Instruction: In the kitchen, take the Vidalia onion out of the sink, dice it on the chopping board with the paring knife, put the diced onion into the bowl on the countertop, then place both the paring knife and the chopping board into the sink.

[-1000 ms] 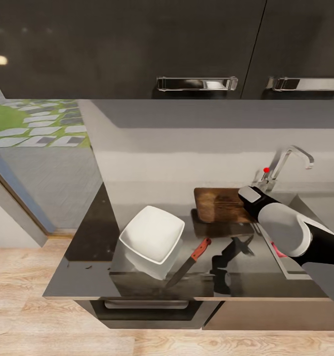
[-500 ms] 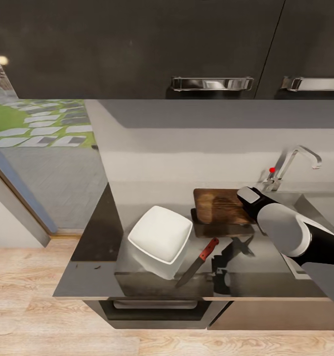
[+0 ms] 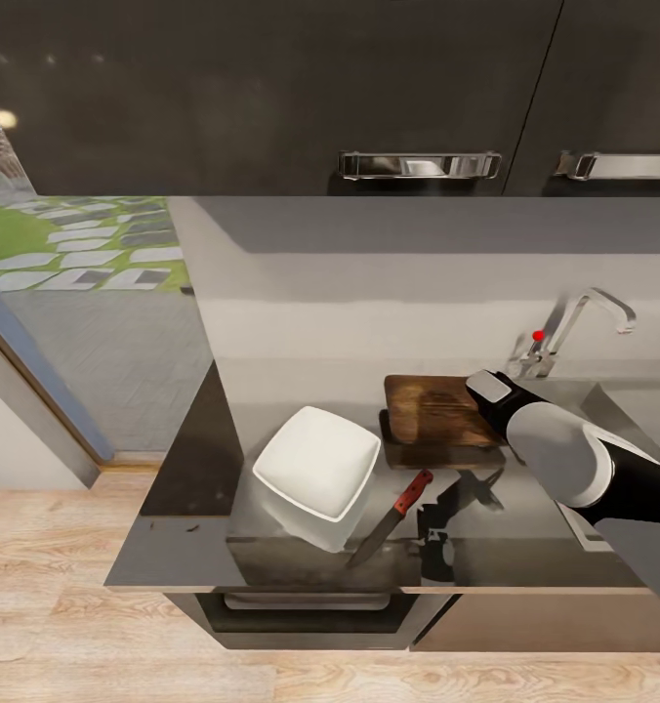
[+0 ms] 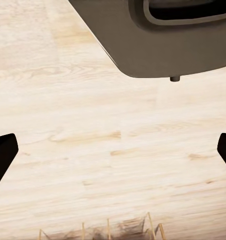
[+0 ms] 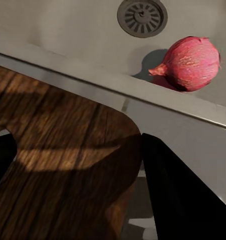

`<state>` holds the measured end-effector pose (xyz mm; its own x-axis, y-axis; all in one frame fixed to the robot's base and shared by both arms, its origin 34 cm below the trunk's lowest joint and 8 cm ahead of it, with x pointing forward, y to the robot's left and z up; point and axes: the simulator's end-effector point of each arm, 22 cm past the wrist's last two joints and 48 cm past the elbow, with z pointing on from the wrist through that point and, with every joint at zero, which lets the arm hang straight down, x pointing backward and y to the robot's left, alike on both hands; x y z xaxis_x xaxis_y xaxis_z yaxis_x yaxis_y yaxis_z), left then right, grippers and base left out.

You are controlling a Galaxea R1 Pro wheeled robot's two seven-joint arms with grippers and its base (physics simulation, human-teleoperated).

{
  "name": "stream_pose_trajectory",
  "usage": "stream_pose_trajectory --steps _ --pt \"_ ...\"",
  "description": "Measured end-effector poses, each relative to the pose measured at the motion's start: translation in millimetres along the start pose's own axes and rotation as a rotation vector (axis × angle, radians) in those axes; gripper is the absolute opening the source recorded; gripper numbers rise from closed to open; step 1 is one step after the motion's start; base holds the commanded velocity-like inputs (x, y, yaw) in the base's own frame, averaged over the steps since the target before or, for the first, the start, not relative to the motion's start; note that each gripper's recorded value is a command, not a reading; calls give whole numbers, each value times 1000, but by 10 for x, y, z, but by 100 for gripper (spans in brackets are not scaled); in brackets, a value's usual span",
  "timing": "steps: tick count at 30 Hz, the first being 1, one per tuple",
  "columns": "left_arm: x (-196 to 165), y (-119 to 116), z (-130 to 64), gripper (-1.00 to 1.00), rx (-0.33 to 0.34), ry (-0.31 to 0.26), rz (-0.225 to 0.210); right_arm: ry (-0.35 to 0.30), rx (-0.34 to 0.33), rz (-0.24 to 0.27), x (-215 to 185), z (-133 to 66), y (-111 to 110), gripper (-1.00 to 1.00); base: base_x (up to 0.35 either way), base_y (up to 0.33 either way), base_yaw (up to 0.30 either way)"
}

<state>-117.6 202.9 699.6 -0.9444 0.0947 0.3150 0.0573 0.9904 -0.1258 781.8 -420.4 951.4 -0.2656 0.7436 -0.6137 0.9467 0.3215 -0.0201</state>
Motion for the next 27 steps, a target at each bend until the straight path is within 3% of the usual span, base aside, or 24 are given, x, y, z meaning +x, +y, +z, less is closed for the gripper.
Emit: stream_pose_trajectory --steps 20,27 --pt "-5 -3 0 100 0 -1 0 -1 0 -2 4 -5 3 -100 0 0 0" --pt "-6 -6 0 100 1 -1 -1 -1 1 -3 16 -3 1 -100 0 140 0"
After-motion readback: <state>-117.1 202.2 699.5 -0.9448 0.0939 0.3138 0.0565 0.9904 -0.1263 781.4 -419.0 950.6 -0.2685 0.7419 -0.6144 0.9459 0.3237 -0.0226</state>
